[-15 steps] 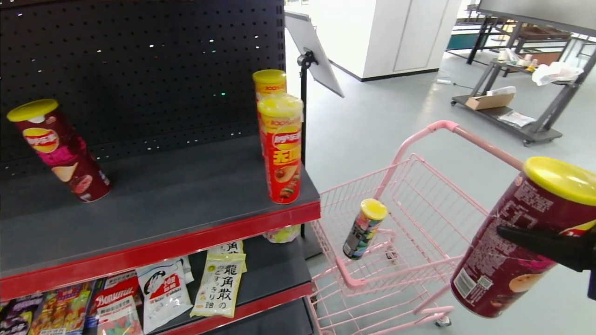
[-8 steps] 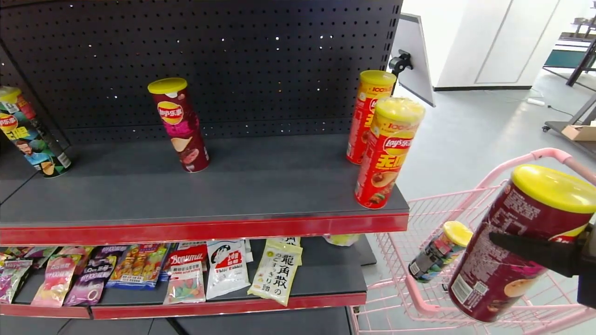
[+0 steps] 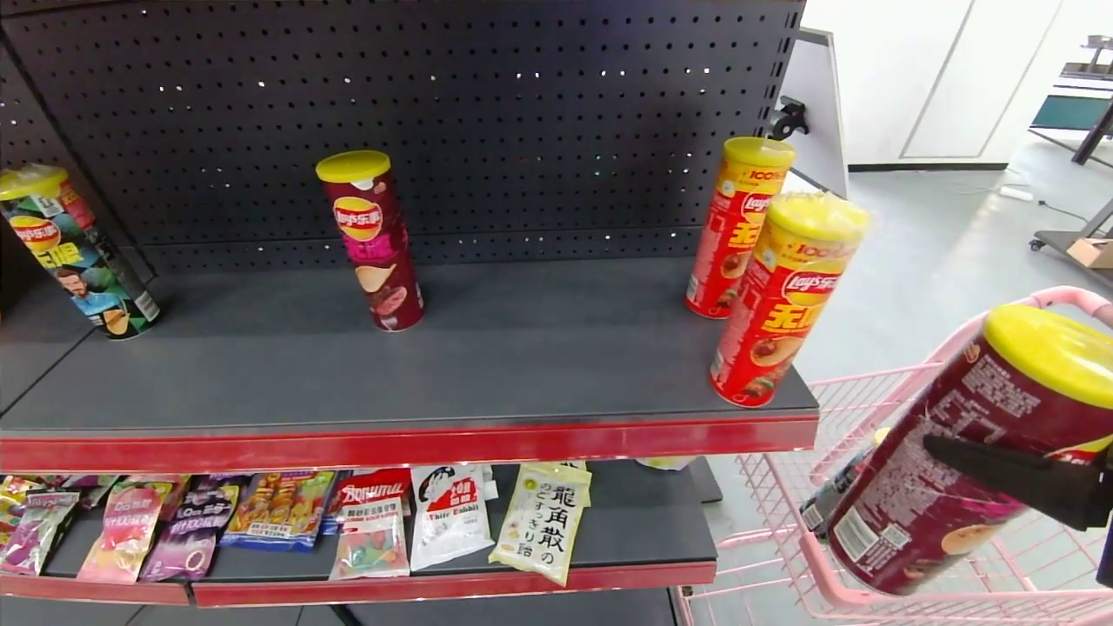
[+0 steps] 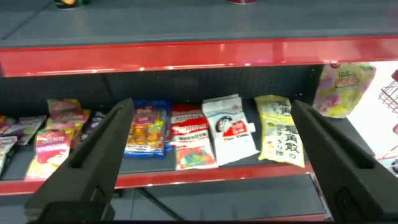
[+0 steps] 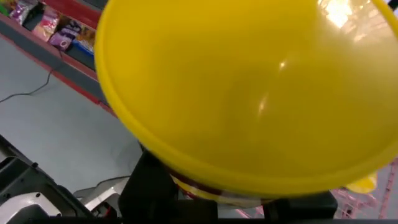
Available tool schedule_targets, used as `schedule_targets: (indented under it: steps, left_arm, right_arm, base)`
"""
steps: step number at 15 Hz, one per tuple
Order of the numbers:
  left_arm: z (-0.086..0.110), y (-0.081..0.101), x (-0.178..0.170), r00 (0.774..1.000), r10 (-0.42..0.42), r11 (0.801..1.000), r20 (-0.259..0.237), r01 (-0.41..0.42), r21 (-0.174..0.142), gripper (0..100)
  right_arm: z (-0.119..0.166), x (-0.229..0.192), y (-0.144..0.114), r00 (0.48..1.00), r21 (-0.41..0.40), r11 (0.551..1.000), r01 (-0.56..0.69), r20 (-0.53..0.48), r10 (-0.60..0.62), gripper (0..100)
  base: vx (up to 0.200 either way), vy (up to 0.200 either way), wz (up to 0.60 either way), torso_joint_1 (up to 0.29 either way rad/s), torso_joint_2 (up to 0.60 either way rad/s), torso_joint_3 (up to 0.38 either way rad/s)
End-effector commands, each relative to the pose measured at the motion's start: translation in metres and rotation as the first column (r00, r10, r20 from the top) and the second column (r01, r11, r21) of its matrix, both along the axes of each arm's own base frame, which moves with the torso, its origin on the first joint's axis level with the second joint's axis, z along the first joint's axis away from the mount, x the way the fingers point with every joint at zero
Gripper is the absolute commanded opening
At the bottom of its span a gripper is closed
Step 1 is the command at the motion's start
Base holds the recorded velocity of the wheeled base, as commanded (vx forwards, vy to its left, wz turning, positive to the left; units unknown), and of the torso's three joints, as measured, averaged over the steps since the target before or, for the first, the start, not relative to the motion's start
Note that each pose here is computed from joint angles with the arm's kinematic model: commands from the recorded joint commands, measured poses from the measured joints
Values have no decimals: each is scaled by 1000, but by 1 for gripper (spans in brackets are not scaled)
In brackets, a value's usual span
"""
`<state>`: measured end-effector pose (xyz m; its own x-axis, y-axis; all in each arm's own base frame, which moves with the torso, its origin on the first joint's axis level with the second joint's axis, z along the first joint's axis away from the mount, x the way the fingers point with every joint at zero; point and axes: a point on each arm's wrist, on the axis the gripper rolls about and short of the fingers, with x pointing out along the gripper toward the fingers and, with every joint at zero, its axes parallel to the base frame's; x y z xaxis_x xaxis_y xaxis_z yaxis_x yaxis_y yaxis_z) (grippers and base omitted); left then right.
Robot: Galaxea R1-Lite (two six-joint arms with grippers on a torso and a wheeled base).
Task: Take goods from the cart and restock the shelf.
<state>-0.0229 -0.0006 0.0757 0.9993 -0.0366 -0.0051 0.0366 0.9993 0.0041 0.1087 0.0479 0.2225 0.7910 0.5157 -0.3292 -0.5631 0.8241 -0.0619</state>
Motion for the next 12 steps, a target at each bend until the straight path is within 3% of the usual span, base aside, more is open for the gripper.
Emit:
schedule_targets:
  steps: [1, 3, 12]
  left_arm:
    - [0, 0, 0, 1000, 0, 1000, 2, 0, 0, 100]
    - [0, 0, 0, 1000, 0, 1000, 1, 0, 0, 100]
    - [0, 0, 0, 1000, 0, 1000, 1, 0, 0, 100]
  right_arm:
    - [-5, 1, 1, 1000, 5, 1000, -23, -9, 23, 0]
    - [-5, -2, 2, 992, 43, 991, -127, -18, 128, 0]
    - [-7, -9, 7, 973, 59, 971, -231, -11, 232, 0]
  base:
    - [0, 200, 0, -2, -7, 2]
    - [0, 200, 0, 0, 5, 2]
    - [0, 200, 0, 6, 3, 1]
